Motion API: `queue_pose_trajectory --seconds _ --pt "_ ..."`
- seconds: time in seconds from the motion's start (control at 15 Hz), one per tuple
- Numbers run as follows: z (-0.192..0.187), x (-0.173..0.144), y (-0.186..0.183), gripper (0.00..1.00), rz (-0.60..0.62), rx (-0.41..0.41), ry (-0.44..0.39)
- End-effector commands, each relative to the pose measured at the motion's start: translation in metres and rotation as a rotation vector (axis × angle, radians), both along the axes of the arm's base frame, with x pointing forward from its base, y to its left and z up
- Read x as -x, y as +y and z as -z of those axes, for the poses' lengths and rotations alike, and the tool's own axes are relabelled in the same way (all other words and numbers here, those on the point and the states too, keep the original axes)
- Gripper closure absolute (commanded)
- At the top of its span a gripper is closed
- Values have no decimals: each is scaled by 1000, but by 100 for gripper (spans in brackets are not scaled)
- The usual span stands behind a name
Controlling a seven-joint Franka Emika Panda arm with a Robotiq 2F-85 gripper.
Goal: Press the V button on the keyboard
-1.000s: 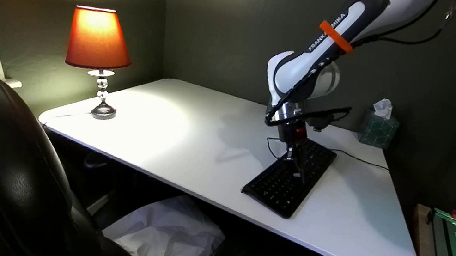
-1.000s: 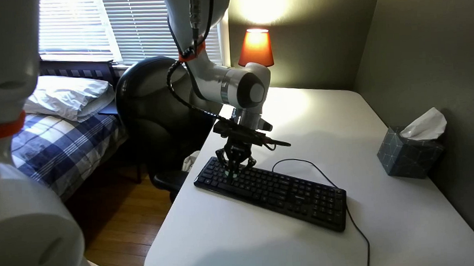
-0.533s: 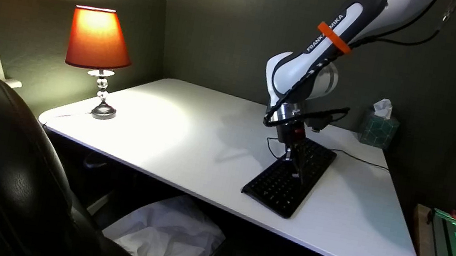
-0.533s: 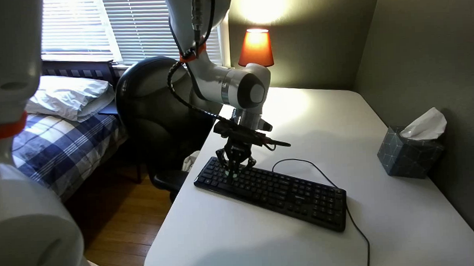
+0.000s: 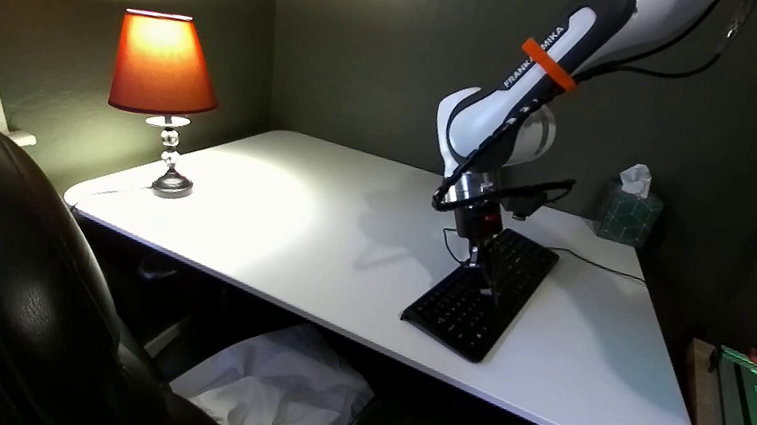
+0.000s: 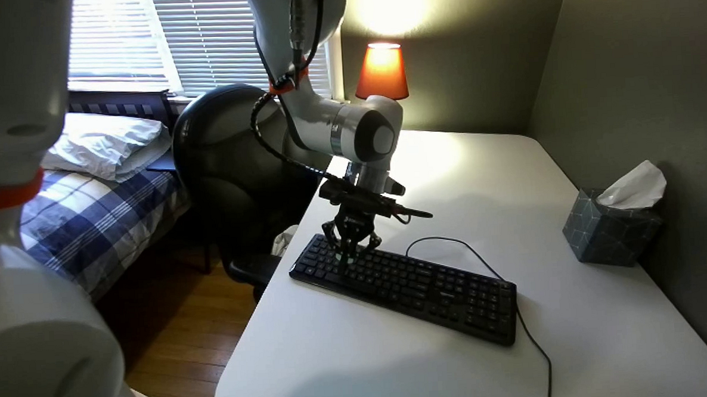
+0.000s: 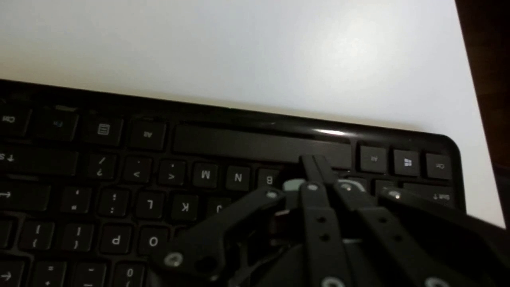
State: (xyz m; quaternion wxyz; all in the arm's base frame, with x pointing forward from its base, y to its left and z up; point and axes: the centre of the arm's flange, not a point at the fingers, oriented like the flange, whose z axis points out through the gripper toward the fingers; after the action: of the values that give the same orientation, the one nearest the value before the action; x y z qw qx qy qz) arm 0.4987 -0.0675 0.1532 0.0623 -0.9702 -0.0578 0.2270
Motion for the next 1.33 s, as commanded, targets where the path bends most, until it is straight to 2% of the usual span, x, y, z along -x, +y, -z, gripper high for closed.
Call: queue_pose_trajectory --seconds 0.0,0.47,1.27 --pt "3 -7 0 100 10 -26 32" --pt "5 -10 -1 100 12 -31 64" --pt "15 -13 1 100 8 -16 68"
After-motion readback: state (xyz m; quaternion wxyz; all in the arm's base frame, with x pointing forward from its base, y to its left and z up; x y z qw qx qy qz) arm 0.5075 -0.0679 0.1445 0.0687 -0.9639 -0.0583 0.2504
